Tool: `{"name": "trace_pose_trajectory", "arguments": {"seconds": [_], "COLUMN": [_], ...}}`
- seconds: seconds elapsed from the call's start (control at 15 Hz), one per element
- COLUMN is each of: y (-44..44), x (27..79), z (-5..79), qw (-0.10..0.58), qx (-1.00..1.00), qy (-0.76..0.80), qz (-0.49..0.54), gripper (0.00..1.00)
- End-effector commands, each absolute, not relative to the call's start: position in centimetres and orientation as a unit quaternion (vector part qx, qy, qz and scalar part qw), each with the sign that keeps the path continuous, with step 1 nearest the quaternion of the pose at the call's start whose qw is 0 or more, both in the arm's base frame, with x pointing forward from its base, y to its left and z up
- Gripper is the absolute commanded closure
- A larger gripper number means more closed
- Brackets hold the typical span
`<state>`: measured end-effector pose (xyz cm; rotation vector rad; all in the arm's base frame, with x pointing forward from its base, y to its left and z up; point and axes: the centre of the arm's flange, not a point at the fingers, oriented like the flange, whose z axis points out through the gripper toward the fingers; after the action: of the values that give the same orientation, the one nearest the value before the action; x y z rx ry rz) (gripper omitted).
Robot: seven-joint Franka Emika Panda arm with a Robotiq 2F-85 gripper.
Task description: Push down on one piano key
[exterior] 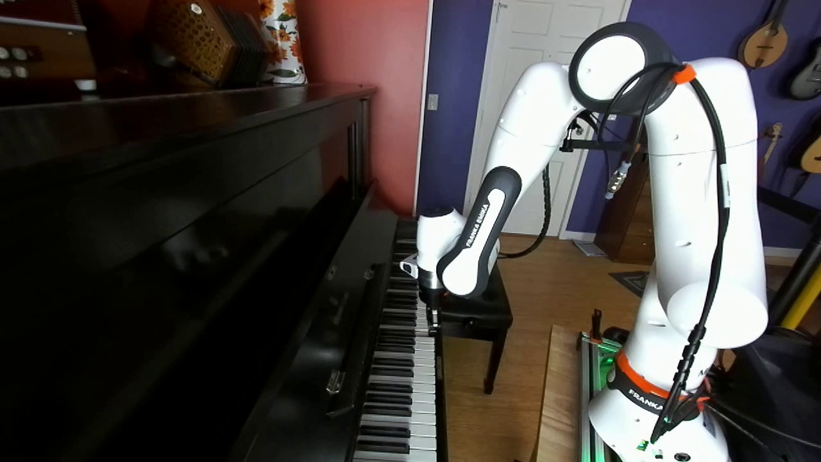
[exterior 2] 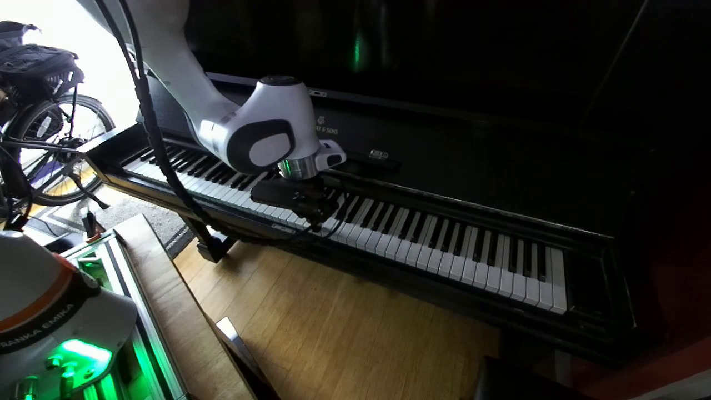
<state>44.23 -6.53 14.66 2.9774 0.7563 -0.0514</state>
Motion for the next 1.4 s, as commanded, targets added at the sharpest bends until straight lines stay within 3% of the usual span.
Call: {"name": "trace_pose_trajectory", "arguments": {"seconds": [0.0, 1.33], "y": [-7.0, -6.7], "x": [44.4, 44.4], "z": [13.6, 15.0], "qw": [0.039, 0.044], "qx": [0.966, 0.967], "qy": [0.254, 0.250], "qz": [-0.017, -0.014], "gripper": [1.00, 1.00]}}
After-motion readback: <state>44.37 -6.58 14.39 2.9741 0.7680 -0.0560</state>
